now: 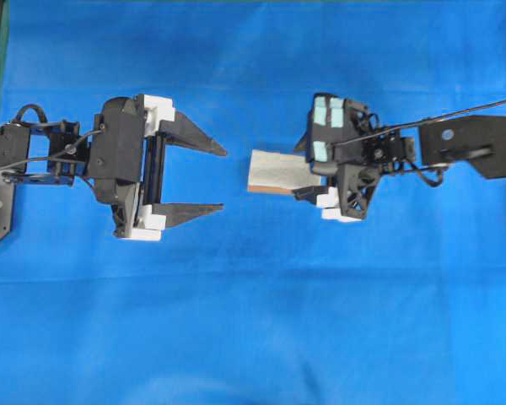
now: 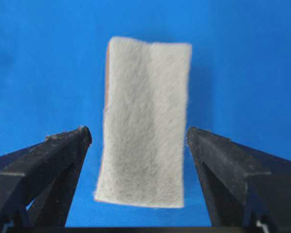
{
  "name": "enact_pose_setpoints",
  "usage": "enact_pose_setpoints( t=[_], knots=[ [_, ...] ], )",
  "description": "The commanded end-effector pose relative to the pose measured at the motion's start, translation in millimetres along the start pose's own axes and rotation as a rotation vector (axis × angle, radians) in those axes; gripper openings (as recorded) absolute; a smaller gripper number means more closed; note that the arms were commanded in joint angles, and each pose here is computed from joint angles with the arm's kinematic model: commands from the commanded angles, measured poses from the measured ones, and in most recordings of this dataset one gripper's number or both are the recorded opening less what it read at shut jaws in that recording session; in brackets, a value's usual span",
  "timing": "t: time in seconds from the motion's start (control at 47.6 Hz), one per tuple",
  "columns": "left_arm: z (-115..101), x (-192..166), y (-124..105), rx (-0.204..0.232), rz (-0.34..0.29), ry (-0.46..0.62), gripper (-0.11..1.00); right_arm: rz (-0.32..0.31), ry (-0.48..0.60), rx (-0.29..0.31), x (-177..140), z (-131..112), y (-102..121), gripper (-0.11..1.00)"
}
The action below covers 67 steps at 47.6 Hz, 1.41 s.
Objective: Hand over the sponge with the left arm and wipe it with the right arm.
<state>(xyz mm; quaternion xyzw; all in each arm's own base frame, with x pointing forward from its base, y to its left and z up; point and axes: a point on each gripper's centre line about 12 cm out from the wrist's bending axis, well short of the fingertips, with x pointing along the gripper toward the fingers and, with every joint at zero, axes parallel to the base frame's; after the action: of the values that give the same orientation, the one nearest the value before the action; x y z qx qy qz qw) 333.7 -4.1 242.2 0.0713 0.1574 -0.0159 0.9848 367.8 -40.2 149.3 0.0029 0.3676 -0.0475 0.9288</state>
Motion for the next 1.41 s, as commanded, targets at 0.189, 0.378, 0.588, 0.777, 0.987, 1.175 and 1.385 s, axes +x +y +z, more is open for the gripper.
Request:
enact_pose_setpoints(
  t=[0.189,0.378,0.588,0.777,0.987,1.175,1.385],
  knots=[
    [11.5,-1.0,0.6,-0.004,0.003,-0.038,0.85,-0.026,-0.151,-0.001,-66.3,44.7,-4.2,0.74],
    [12.0,-0.9,1.2,-0.004,0.004,-0.04,0.85,-0.029,-0.191,0.0,-87.7,46.3,-4.2,0.74],
    [11.2,-0.2,0.6,-0.004,0.002,-0.037,0.85,-0.025,-0.198,-0.001,-86.7,44.9,-3.7,0.74],
    [11.7,-0.2,0.7,-0.005,0.003,-0.037,0.85,-0.021,-0.207,0.0,-85.3,44.8,-3.1,0.74],
    [14.1,-11.9,1.1,-0.007,0.005,-0.052,0.85,-0.027,-0.228,-0.001,-100.8,46.7,-3.6,0.74],
    [20.0,-36.7,2.0,-0.006,0.009,-0.086,0.85,-0.04,-0.258,0.003,-132.0,40.8,-5.3,0.74],
    [19.9,-70.0,2.2,-0.004,0.013,-0.124,0.85,-0.043,-0.324,0.002,-171.3,24.3,-3.9,0.74]
  ],
)
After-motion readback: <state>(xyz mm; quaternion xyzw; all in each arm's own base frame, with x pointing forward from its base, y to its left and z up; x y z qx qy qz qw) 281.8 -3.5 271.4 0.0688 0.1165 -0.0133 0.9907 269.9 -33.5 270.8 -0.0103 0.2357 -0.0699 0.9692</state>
